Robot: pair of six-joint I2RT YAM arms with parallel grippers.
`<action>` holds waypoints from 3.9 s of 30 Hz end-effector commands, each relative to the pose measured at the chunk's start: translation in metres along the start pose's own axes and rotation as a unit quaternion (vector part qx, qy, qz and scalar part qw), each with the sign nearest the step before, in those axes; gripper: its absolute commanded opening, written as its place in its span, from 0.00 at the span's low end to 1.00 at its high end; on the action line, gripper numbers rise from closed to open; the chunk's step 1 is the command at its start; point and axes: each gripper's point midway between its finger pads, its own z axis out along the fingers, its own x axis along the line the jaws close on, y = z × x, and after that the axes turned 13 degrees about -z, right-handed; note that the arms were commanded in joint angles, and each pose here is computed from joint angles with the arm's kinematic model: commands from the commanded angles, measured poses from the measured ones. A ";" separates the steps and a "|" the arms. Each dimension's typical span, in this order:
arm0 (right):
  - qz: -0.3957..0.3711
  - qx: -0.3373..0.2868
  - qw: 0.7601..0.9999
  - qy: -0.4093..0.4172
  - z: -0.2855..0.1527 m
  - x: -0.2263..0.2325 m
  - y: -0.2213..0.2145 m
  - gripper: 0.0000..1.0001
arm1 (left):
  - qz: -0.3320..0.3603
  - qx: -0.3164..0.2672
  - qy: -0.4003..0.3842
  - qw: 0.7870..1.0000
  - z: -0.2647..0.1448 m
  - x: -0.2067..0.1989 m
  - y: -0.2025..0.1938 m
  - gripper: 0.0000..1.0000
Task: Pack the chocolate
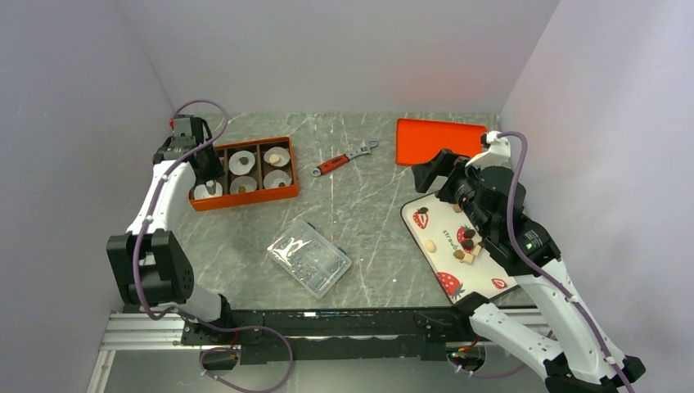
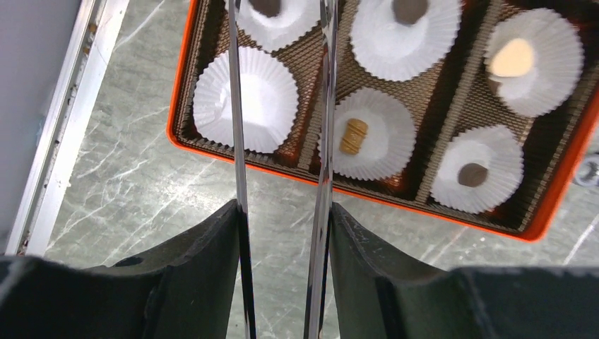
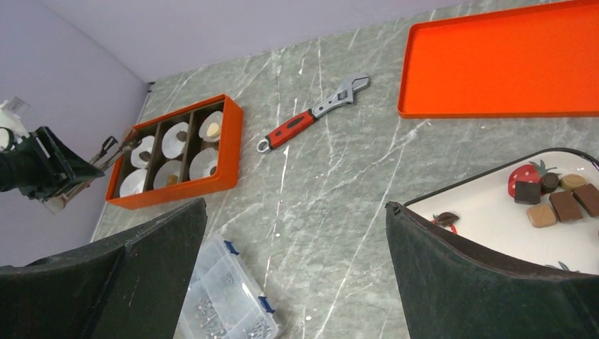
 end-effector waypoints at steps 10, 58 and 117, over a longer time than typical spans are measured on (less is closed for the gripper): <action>0.021 -0.061 0.998 -0.012 -0.015 -0.006 0.033 1.00 | 0.093 -0.057 -0.162 0.981 -0.092 -0.106 -0.004 0.51; 0.049 -0.148 0.979 -0.130 -0.094 -0.069 0.067 1.00 | 0.459 0.088 -0.500 0.729 -0.182 -0.421 -0.372 0.49; 0.043 -0.130 0.984 -0.116 -0.081 -0.062 0.056 1.00 | 0.443 0.069 -0.526 0.723 -0.207 -0.408 -0.340 0.33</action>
